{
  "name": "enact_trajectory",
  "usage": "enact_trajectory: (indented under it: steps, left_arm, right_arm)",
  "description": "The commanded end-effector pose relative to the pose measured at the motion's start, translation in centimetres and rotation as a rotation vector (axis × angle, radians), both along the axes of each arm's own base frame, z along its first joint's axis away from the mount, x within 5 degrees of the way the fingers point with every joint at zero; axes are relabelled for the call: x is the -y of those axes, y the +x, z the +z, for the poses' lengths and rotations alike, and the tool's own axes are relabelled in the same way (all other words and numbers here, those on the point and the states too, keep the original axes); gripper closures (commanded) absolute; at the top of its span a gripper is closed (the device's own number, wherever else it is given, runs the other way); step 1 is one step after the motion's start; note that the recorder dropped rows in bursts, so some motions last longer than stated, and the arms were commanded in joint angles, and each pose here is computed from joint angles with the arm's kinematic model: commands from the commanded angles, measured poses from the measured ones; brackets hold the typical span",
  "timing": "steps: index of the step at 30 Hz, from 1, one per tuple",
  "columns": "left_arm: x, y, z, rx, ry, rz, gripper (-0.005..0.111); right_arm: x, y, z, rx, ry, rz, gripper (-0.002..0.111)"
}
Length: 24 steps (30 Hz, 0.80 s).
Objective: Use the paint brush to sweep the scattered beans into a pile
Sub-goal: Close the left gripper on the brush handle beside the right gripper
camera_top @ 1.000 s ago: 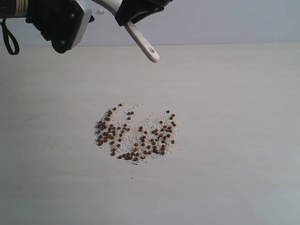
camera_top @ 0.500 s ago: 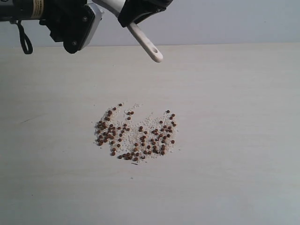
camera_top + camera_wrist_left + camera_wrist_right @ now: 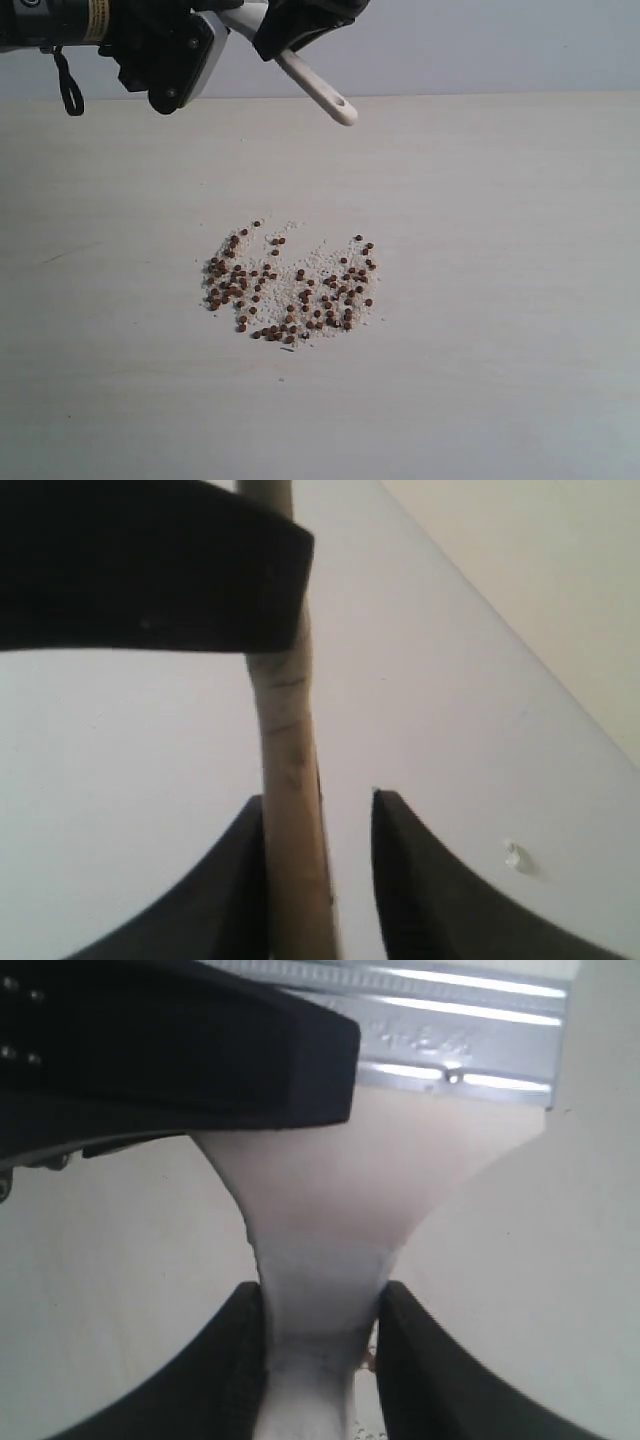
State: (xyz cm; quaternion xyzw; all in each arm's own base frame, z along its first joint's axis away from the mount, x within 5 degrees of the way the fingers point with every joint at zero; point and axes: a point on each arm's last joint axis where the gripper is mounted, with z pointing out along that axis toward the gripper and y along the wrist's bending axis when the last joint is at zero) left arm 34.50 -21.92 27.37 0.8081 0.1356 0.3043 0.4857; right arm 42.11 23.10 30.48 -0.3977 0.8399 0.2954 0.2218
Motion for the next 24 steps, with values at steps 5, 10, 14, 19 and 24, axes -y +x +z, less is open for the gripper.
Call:
enact_trajectory:
  steps: [5, 10, 14, 19, 24]
  left_arm:
    - [0.3, 0.1, -0.3, -0.03, -0.028, 0.006, 0.107]
    - [0.2, 0.1, -0.3, -0.054, -0.047, 0.024, 0.107]
    - [0.0, 0.3, -0.5, -0.183, -0.143, 0.114, 0.107]
    - [-0.4, 0.6, -0.6, -0.539, -0.471, 0.357, 0.107]
    - [-0.2, -0.2, -1.5, -0.996, -0.769, 0.539, 0.107]
  right_arm:
    - [-0.1, -0.1, 0.5, 0.06, 0.004, 0.047, 0.093]
    - [0.1, -0.3, 1.1, 0.101, -0.01, 0.069, 0.047]
    - [1.6, -2.0, 5.4, 0.252, -0.075, 0.078, 0.025]
    - [4.6, -5.4, 11.9, 0.429, -0.173, -0.019, 0.025]
    - [5.8, -7.8, 15.3, 0.441, -0.116, -0.124, 0.029]
